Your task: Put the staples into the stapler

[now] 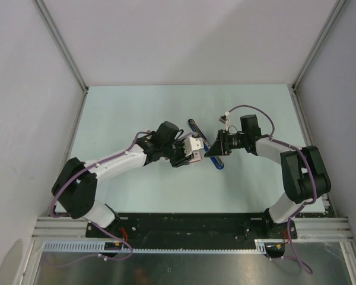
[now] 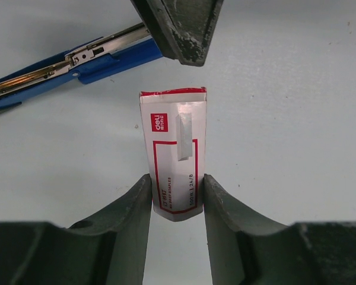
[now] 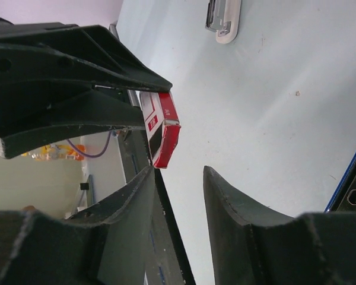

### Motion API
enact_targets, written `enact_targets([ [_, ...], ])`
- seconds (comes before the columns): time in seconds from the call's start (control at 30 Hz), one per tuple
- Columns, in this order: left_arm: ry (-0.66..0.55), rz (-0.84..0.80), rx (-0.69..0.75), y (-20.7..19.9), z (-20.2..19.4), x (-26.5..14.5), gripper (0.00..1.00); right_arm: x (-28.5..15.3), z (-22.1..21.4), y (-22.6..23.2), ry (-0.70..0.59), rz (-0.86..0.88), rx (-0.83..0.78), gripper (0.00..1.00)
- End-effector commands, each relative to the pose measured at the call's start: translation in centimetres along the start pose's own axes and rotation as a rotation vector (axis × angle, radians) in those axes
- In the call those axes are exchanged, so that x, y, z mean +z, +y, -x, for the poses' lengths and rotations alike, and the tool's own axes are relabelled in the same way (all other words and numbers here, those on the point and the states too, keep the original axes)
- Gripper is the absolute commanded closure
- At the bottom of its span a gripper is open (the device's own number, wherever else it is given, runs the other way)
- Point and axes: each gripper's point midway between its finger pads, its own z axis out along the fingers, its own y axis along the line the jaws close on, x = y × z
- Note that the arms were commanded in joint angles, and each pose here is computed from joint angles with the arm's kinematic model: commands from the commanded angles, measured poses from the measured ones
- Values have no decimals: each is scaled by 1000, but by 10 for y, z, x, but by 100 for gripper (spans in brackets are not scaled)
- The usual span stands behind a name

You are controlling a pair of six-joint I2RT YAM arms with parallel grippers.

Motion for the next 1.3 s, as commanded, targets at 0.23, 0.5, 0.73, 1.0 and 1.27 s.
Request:
enact_targets([
  [0.23,-38,26,13,-1,14,-3,58,11,11,7,14,63,8,58],
  [0.5,-33,16,24,-7,14,0,58,12,12,9,19,73,10,60],
  [0.73,-33,16,27,-7,15,1,58,13,9,10,29,83,14,60],
  [1.0,-32,19,31,-7,15,2,58,19,1,13,61,96,-7,67],
  [1.27,-30,24,34,-7,13,2,58,22,-1,13,79,102,-20,78],
])
